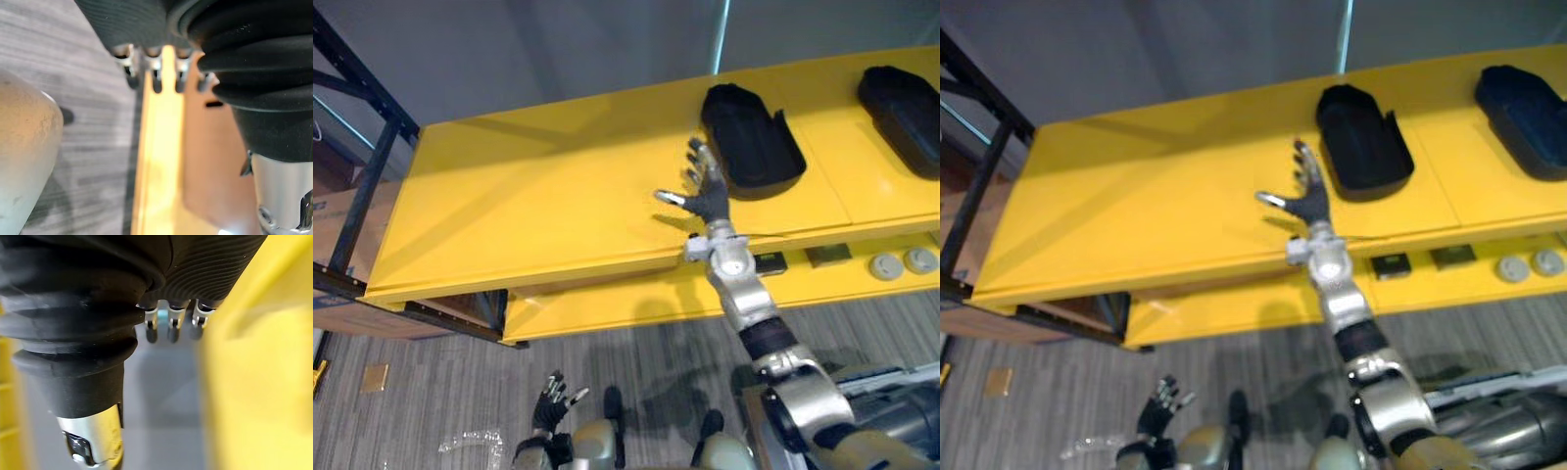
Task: Walk over and take plastic housings, then place them on the shelf
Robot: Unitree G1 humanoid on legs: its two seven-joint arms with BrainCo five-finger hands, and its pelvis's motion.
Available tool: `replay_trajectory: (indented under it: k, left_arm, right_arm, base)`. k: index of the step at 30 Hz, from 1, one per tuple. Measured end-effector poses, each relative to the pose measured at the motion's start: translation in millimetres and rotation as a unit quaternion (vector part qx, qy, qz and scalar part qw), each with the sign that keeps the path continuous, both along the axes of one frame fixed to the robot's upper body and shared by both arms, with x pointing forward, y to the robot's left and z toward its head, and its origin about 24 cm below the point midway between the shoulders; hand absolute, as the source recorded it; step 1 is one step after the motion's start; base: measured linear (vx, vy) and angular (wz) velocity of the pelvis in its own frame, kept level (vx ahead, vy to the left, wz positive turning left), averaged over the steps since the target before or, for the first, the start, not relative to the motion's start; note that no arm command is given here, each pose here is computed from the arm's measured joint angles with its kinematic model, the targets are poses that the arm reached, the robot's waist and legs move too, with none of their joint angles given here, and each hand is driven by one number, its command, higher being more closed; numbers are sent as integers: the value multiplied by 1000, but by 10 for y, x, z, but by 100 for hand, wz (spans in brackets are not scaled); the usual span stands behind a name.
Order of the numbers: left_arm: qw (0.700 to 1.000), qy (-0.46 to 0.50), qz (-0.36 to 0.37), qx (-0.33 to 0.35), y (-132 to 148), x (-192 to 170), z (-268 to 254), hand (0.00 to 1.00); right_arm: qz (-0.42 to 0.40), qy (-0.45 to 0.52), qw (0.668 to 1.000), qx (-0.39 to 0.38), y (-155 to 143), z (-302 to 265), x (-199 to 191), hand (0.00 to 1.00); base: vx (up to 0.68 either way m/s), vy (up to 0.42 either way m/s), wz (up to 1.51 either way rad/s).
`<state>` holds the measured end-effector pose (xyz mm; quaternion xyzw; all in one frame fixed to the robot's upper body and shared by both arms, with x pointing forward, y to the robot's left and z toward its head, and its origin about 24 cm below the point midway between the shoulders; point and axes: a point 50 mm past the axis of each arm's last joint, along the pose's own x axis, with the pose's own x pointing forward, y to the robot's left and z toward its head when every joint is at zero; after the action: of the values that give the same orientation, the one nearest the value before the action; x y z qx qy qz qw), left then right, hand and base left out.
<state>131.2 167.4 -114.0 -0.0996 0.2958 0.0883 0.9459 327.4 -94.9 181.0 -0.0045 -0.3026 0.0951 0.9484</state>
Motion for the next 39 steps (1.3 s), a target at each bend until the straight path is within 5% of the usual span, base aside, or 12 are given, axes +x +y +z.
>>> replay_trajectory:
  k: [4,7,15,20,29,39]
  left_arm:
    - [1000,3,5,4,16,-14,-6,0]
    - [1000,3,8,7,30,-10,-3,0]
    - [1000,4,14,19,68,-59,-9,0]
    - [999,11,-5,41,78,-105,-32,0]
    - [991,82,-82,68,32,-293,-205,0]
    - [982,105,-134,78,-108,-185,-224,0]
  right_arm:
    - [-6,-47,999,27,-100,122,-230,0]
    - [-68,-43,996,48,-451,32,-371,0]
    - [-188,63,980,29,-1100,-579,-846,0]
    - [-287,158,942,75,-1441,-1051,-1311,0]
    - [-375,246,885,126,-1589,-1593,-2042,0]
    - [-356,239,891,148,-1573,-1668,-2113,0]
  base:
    - [2,-2,-16]
    - [29,-6,-16]
    - [42,-10,-18]
    - [57,-9,-32]
    - [21,21,-70]
    - [-50,-15,-57]
